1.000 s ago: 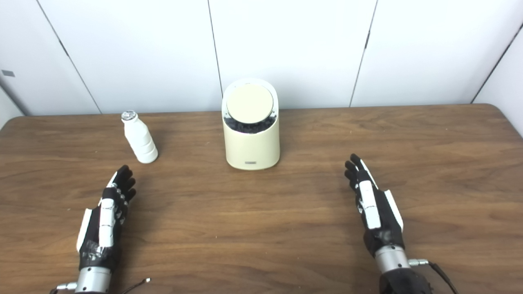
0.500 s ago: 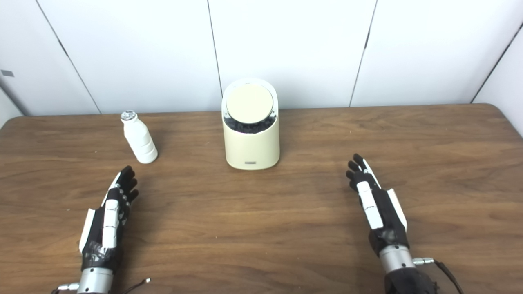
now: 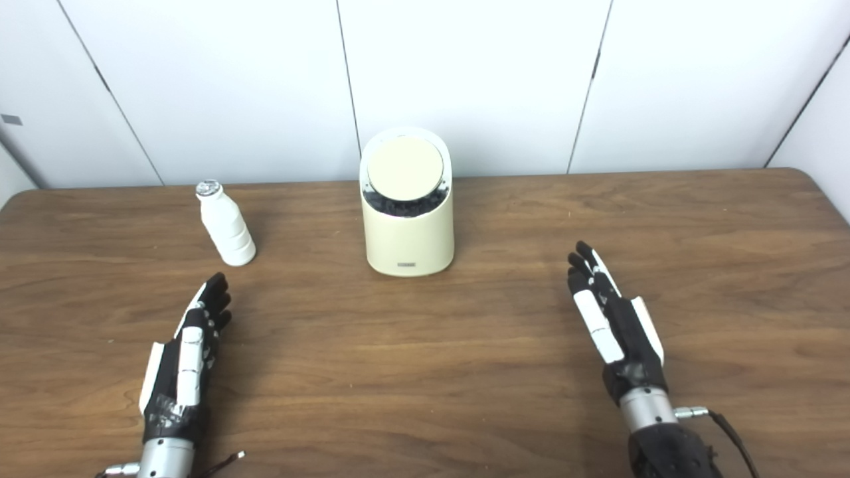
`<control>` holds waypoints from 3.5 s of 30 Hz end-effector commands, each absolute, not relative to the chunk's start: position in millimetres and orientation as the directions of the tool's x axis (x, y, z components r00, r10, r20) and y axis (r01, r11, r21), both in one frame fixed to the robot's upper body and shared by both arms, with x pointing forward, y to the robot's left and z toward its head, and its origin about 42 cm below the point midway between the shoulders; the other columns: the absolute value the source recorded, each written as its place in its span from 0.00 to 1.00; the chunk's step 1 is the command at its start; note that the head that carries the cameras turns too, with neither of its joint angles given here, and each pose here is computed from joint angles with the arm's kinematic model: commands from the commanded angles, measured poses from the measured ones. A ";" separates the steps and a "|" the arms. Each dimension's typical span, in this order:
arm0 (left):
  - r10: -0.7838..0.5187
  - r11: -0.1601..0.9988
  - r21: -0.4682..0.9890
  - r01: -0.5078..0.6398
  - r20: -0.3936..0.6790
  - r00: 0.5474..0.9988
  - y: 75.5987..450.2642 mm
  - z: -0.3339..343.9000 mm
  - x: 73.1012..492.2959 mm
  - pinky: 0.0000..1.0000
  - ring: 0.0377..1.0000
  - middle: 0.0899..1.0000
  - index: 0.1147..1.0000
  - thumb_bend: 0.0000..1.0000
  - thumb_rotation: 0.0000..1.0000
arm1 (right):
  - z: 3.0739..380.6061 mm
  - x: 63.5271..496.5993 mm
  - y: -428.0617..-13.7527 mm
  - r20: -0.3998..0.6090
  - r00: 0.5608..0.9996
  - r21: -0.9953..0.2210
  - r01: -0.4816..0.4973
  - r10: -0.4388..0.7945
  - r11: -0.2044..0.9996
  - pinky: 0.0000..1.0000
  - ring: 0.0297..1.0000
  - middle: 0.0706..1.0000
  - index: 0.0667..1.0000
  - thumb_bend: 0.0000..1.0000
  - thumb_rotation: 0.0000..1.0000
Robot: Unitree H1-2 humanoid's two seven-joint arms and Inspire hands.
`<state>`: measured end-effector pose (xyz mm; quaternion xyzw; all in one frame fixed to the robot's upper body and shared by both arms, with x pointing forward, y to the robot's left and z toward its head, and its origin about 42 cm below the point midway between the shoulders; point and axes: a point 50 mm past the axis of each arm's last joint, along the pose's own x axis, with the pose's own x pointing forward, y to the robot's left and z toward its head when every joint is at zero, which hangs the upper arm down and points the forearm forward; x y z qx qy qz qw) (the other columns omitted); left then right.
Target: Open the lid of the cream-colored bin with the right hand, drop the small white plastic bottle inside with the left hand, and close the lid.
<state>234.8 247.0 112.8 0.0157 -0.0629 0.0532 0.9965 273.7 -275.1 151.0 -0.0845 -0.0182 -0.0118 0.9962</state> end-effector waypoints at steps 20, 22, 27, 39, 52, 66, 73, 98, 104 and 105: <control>0.103 0.995 -0.008 -0.103 0.133 0.986 232.6 104.4 234.8 0.98 0.97 0.96 0.94 0.54 0.99 | 236.2 336.0 -253.9 0.241 0.966 -0.275 -0.025 0.095 0.961 0.97 0.96 0.93 0.93 0.81 0.58; 0.104 0.995 -0.009 -0.104 0.134 0.985 231.3 104.3 234.9 0.97 0.97 0.96 0.94 0.54 0.99 | 243.3 344.2 -250.9 0.261 0.960 -0.288 -0.027 0.106 0.957 0.94 0.95 0.93 0.93 0.80 0.55; 0.107 0.994 -0.019 -0.105 0.129 0.986 229.0 103.6 235.5 0.97 0.98 0.97 0.95 0.55 0.99 | 266.0 363.1 -238.4 0.283 0.949 -0.380 -0.021 0.138 0.925 0.91 0.93 0.93 0.94 0.83 0.53; 0.097 0.995 -0.041 -0.092 0.138 0.986 223.7 101.5 239.8 0.98 0.97 0.96 0.95 0.52 0.98 | 305.1 404.4 -202.5 0.308 0.927 -0.496 -0.035 0.214 0.867 0.87 0.92 0.92 0.94 0.82 0.50; 0.122 0.992 -0.058 -0.115 0.125 0.985 216.7 102.0 238.9 0.96 0.96 0.95 0.93 0.52 0.96 | 319.8 439.5 -173.3 0.297 0.910 -0.601 -0.056 0.289 0.797 0.84 0.92 0.93 0.94 0.85 0.43; 0.119 0.991 -0.071 -0.111 0.127 0.985 215.4 101.3 238.5 0.97 0.96 0.95 0.93 0.51 0.98 | 314.6 458.5 -152.0 0.279 0.905 -0.713 -0.028 0.321 0.701 0.79 0.88 0.91 0.94 0.85 0.42; 0.125 0.991 -0.066 -0.117 0.122 0.985 214.7 101.3 238.0 0.96 0.95 0.94 0.93 0.52 0.98 | 315.0 463.9 -149.4 0.262 0.910 -0.727 -0.033 0.322 0.686 0.80 0.89 0.92 0.94 0.84 0.41; 0.127 0.990 -0.076 -0.118 0.123 0.984 214.0 101.9 237.5 0.96 0.95 0.95 0.92 0.53 0.98 | 309.1 472.4 -145.6 0.233 0.913 -0.783 -0.028 0.335 0.621 0.82 0.91 0.91 0.93 0.81 0.39; 0.130 0.990 -0.071 -0.123 0.118 0.984 213.3 102.4 236.6 0.96 0.95 0.95 0.92 0.54 0.97 | 304.7 474.4 -146.8 0.229 0.917 -0.789 -0.022 0.327 0.614 0.82 0.90 0.90 0.92 0.79 0.35; 0.128 0.990 -0.071 -0.120 0.119 0.985 213.3 102.5 236.7 0.96 0.95 0.95 0.92 0.54 0.98 | 303.7 474.9 -147.1 0.227 0.918 -0.790 -0.021 0.325 0.612 0.82 0.90 0.90 0.92 0.78 0.34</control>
